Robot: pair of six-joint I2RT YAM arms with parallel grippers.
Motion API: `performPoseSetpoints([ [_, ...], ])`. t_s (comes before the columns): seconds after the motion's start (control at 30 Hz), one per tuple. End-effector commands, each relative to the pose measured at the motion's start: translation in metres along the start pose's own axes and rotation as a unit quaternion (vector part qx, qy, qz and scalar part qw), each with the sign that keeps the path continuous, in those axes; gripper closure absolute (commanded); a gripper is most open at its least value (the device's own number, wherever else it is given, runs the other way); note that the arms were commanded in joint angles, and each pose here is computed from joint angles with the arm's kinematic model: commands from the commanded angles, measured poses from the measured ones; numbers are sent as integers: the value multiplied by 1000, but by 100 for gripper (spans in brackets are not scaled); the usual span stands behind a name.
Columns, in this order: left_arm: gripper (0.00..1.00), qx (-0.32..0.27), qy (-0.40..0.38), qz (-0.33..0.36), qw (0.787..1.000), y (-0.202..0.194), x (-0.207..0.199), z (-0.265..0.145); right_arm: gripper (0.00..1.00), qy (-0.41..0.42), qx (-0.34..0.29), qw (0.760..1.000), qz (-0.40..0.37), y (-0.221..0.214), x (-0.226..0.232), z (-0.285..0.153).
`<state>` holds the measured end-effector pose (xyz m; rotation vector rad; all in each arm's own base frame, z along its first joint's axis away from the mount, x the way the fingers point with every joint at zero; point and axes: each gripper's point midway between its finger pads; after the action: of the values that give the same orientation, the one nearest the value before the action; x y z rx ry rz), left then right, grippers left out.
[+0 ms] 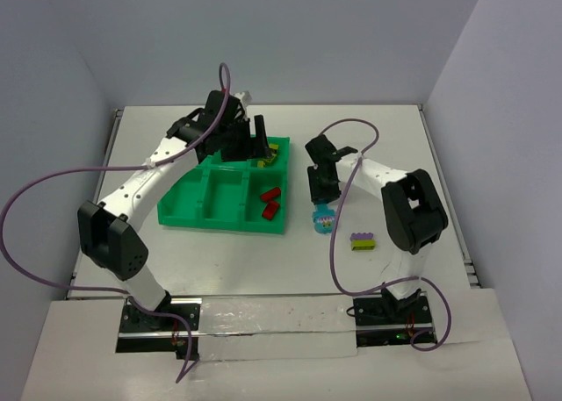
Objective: Sort the legos into containers by color
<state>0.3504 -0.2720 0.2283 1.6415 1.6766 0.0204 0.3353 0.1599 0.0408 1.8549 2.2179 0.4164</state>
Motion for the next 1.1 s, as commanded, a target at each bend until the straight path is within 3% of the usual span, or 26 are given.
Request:
performPoseSetpoints([
  [0.0,14,22,-109,-9,994,-5,-39,-7,100,25,-106,989,101,57,-18,-65],
  [0.1,13,48,-165,-14,985,-20,-54,-3,100,44,-154,976,150,77,-24,-92],
  [0.23,10,92,-269,-44,958,-34,-76,4,100,67,-206,953,213,97,-30,-116],
  [0.37,9,107,-306,-50,945,-43,-92,11,100,103,-245,931,250,109,-24,-138],
  [0.5,10,112,-313,-29,943,-48,-105,20,100,137,-251,925,250,113,-12,-151],
  [1.07,10,124,-235,-33,963,-47,-93,74,100,172,-246,929,219,110,13,-166],
])
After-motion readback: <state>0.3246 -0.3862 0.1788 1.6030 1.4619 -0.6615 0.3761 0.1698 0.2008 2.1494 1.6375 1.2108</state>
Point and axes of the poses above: each gripper's point midway between its finger pads, its own z axis out along the fingers, its own x axis along the line the jaws close on, y = z × x, and after that the axes turned 7 degrees about -z, right-handed
